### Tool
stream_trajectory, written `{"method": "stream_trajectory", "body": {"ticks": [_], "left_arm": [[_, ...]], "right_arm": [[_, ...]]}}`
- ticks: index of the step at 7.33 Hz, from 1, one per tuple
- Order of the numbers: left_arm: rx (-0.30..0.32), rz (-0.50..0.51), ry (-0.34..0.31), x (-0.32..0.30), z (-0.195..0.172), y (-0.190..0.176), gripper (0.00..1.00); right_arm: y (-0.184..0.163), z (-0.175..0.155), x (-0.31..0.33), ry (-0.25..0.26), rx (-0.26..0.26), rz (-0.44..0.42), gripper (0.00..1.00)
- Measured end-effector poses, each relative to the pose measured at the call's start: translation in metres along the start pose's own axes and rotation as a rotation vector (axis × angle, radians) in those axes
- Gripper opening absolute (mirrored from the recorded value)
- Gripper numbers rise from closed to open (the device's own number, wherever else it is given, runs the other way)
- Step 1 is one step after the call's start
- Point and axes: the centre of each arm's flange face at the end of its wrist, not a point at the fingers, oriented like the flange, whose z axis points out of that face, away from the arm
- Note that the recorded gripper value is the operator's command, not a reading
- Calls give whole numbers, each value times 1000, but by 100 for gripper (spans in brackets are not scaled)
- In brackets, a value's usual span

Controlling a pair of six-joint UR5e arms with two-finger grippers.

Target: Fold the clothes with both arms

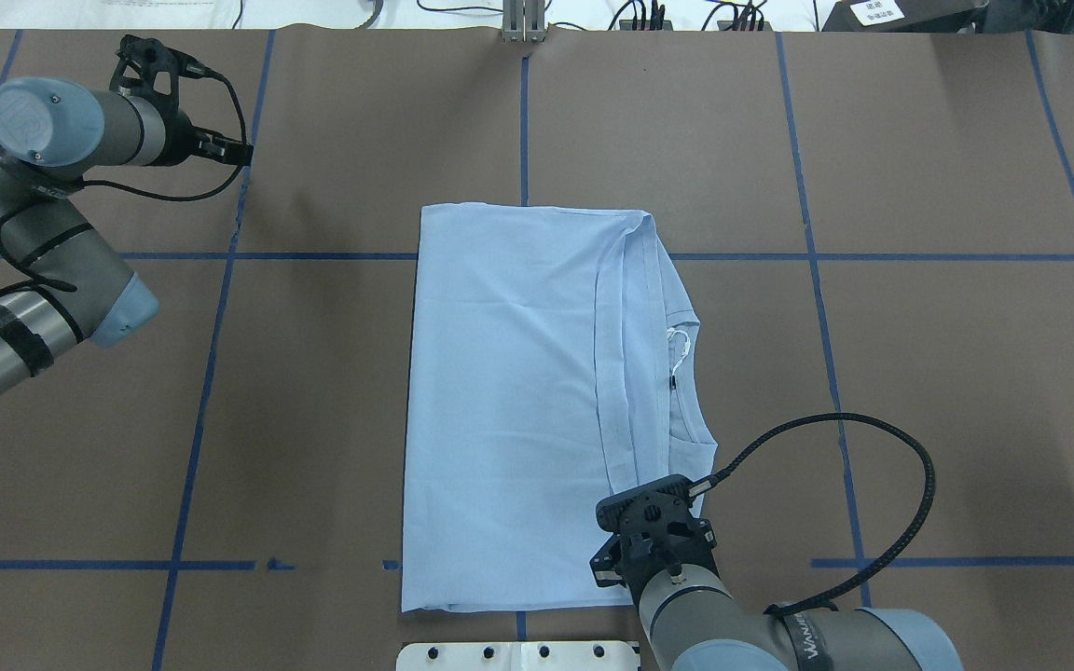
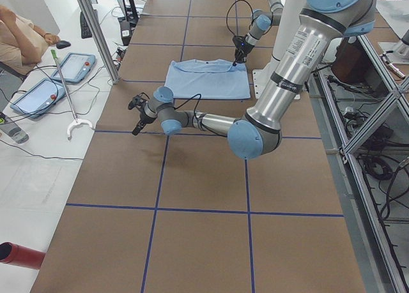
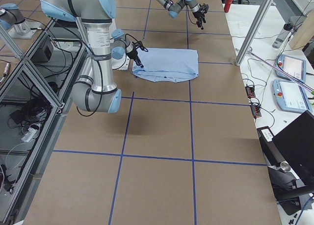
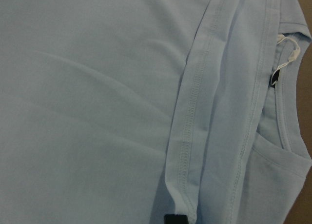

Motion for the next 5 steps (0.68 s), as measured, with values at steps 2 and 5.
{"method": "stream_trajectory", "body": {"ticks": [2,5], "left_arm": [[-1,0,0,0,0,1,100],[0,1,1,1,0,1,100]], "right_arm": [[10,0,23,23,-5,155,0],[41,-2,25,31,-5,336,7]]}}
